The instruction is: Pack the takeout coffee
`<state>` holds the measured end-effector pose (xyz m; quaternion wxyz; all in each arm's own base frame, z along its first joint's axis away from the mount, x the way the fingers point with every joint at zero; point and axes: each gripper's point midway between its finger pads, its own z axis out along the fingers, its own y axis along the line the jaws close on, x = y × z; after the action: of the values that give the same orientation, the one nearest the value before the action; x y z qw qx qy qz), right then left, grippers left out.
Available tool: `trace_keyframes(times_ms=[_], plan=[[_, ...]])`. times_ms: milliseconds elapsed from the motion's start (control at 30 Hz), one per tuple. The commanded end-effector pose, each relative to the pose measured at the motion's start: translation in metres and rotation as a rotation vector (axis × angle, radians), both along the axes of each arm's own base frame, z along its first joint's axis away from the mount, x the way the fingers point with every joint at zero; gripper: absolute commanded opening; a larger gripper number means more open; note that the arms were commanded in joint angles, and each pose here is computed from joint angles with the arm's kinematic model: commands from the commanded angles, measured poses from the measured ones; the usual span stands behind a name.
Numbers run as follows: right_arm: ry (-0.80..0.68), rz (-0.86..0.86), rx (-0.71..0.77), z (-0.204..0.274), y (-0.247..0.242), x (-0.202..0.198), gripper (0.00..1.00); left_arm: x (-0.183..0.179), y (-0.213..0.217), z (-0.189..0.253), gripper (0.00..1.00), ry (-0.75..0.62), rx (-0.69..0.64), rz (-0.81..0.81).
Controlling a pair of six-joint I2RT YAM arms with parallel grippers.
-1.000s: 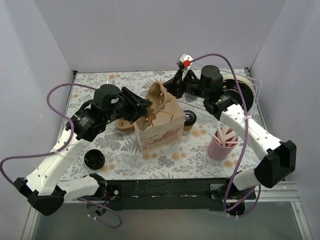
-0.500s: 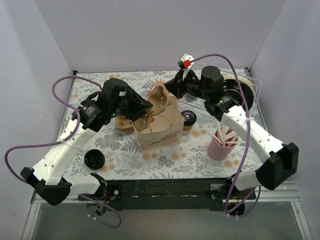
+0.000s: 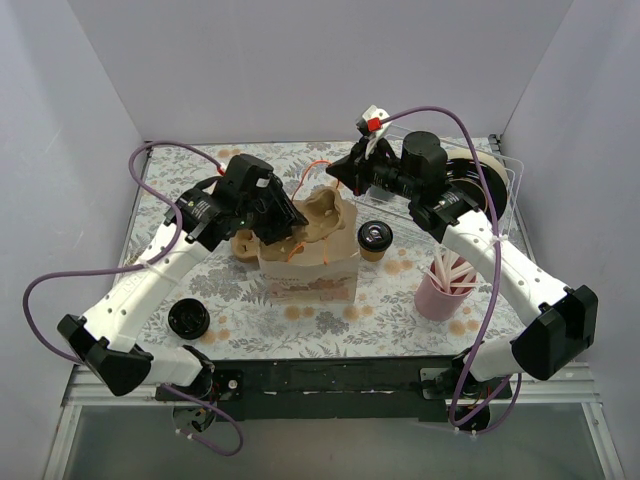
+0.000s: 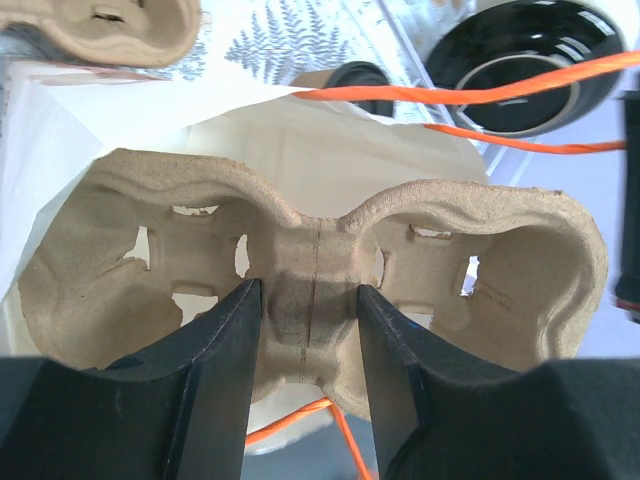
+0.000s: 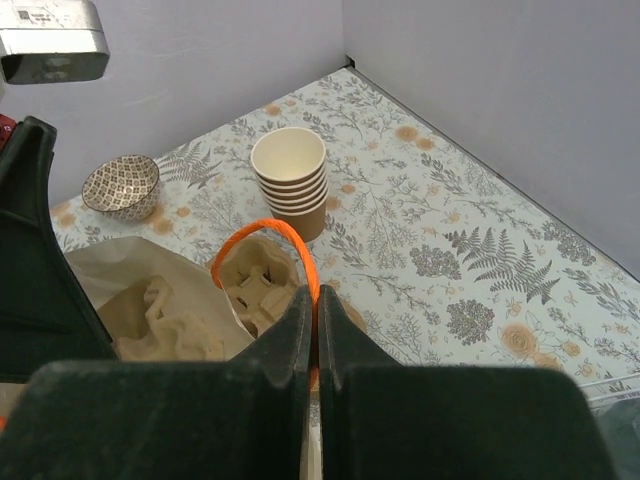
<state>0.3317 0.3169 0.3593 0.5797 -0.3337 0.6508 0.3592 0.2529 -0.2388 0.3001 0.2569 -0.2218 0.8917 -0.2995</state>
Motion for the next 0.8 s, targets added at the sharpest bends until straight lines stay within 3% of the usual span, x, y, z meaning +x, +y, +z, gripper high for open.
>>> trace_keyframes(times_ms=[0, 300, 567, 767], plan=[[-0.068, -0.02, 0.03, 0.029, -0.003, 0.001, 0.01, -0.003, 0.011, 0.001, 0.19, -0.028, 0.091, -0.038], [-0.089, -0.001, 0.02, 0.026, -0.003, -0.003, 0.01, -0.002, -0.003, 0.0, 0.24, -0.106, 0.136, -0.201], [-0.082, 0.044, 0.008, 0.017, 0.001, -0.016, 0.01, -0.019, -0.002, -0.023, 0.27, -0.079, 0.194, -0.32], [-0.094, 0.038, -0.025, 0.002, -0.004, -0.024, 0.01, -0.014, 0.009, -0.033, 0.27, -0.07, 0.277, -0.298]])
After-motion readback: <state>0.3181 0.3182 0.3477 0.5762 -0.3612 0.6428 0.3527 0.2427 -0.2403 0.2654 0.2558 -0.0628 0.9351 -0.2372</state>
